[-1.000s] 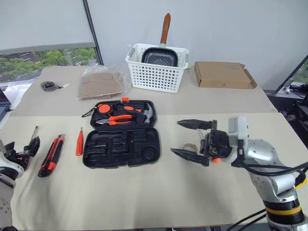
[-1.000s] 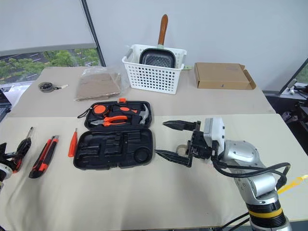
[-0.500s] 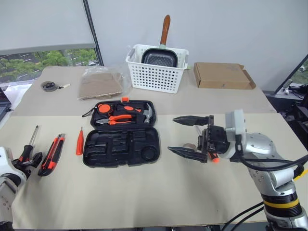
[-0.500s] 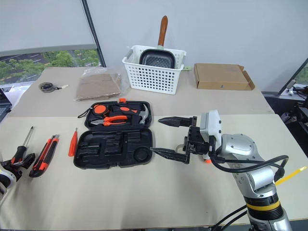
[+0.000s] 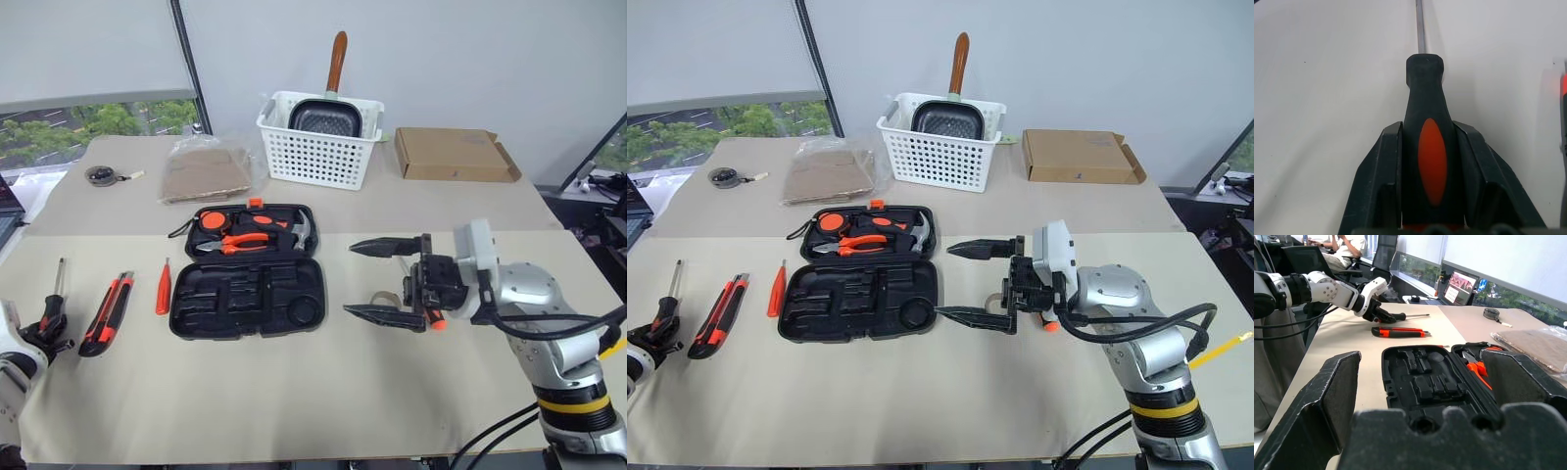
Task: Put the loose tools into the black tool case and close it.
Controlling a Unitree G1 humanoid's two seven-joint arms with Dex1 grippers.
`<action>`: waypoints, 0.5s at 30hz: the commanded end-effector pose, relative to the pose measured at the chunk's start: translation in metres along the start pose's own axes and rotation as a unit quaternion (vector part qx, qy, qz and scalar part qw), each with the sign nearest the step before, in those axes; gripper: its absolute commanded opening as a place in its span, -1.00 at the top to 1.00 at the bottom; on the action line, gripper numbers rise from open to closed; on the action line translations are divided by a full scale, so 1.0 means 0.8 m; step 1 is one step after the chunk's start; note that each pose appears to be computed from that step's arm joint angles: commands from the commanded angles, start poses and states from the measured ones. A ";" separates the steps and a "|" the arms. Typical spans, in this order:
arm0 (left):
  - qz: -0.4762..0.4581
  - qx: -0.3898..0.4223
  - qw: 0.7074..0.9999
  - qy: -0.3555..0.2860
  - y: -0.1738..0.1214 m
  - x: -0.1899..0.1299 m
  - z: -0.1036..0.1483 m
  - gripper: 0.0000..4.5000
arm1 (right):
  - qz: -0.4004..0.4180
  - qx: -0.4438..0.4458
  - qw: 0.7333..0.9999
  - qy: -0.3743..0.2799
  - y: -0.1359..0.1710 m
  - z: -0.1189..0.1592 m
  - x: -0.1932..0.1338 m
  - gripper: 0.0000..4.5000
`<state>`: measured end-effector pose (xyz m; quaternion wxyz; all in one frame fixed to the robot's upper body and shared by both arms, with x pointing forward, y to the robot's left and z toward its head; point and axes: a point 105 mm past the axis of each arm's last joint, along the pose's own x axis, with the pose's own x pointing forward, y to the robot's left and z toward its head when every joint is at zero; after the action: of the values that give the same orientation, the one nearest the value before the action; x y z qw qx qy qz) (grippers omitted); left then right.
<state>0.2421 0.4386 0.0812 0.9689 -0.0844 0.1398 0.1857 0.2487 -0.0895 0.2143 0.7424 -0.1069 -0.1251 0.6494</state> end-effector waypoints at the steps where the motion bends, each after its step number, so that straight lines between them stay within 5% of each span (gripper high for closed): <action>1: -0.080 -0.030 0.988 -0.131 -0.023 -0.016 0.073 0.56 | 0.001 -0.021 1.000 -0.004 -0.005 0.011 -0.002 -1.00; 4: -0.246 0.024 0.951 -0.188 -0.091 -0.041 0.114 0.56 | -0.016 -0.014 1.000 0.007 -0.013 0.007 -0.016 -1.00; 9: -0.394 0.082 0.897 -0.184 -0.167 -0.055 0.128 0.56 | -0.033 0.002 0.999 0.023 -0.019 -0.006 -0.038 -1.00; 15: -0.576 0.292 0.753 -0.125 -0.245 -0.063 0.096 0.56 | -0.056 -0.003 0.998 0.027 -0.025 -0.009 -0.048 -1.00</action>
<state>0.2918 0.2661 0.1902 0.9112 0.0939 -0.0168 -0.4007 0.2667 -0.1263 0.1998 0.7780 -0.1033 -0.0843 0.6139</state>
